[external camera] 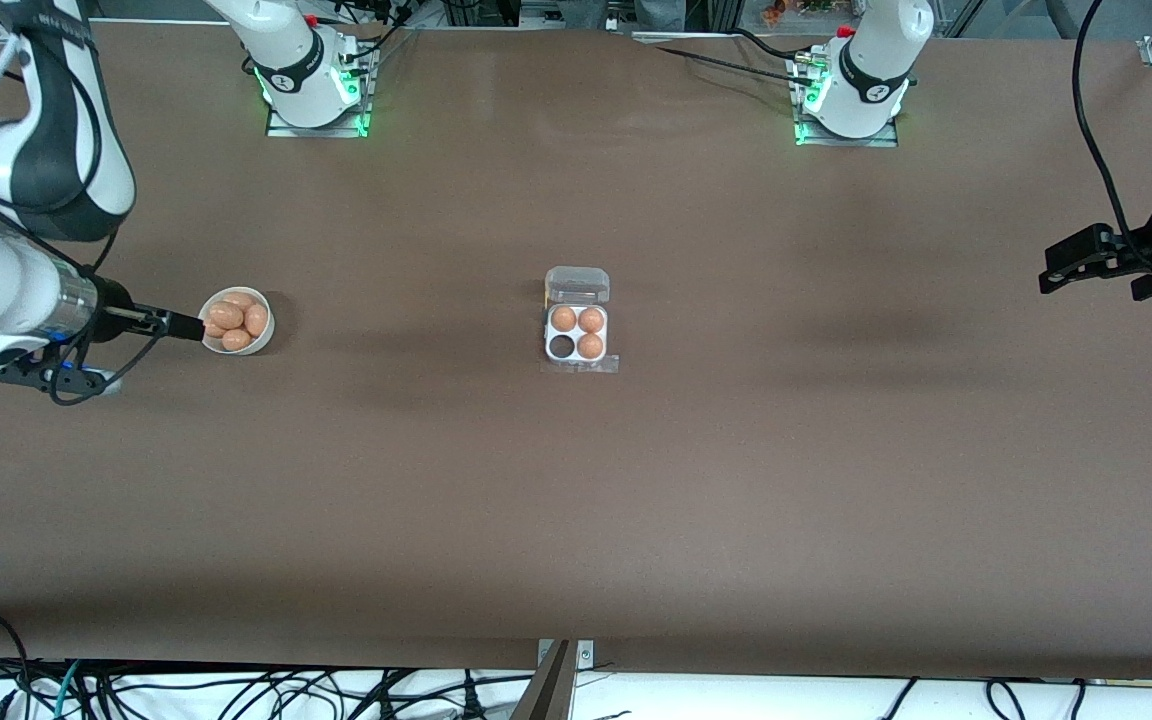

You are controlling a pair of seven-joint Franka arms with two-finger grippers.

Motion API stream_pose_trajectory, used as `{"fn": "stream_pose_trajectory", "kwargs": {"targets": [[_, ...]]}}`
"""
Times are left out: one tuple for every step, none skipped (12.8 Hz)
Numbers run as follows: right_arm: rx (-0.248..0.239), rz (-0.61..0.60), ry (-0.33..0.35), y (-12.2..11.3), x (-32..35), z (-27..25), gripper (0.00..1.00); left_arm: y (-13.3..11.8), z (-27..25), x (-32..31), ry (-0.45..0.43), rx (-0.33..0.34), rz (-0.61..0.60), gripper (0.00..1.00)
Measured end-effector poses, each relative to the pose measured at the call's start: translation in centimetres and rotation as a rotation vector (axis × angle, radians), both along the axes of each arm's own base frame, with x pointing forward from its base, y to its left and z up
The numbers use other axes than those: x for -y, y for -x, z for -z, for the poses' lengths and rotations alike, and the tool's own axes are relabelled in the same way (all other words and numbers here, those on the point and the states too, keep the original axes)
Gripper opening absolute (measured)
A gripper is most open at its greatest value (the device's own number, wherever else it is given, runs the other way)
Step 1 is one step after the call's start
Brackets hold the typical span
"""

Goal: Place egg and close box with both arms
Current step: 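Move the right gripper over the white bowl of eggs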

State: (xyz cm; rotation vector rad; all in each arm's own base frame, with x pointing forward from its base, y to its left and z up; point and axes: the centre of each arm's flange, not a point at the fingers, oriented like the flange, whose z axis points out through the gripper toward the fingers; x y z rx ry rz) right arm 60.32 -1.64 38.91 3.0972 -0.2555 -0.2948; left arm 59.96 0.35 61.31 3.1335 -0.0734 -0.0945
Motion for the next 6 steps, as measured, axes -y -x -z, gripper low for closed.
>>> {"fn": "stream_pose_trajectory", "kwargs": {"targets": [[0.005, 0.004, 0.001, 0.7, 0.2, 1.6, 1.0, 0.0, 0.0, 0.0, 0.0, 0.0, 0.0, 1.0], [0.014, 0.007, 0.002, 1.4, 0.4, 3.2, 1.0, 0.0, 0.0, -0.1, 0.0, 0.0, -0.001, 1.0], [0.03, 0.007, 0.002, 2.2, 0.8, 4.9, 1.0, 0.0, 0.0, -0.1, 0.0, 0.0, -0.001, 1.0], [0.05, 0.003, 0.002, 3.2, 1.3, 6.5, 1.0, 0.0, 0.0, -0.1, 0.0, 0.0, -0.001, 1.0], [0.07, 0.001, 0.003, 4.3, 1.7, 8.3, 1.0, 0.0, 0.0, -0.1, 0.0, 0.0, -0.001, 1.0], [0.085, 0.001, 0.004, 5.5, 2.0, 9.8, 1.0, 0.0, 0.0, -0.1, 0.0, 0.0, -0.001, 1.0]]}}
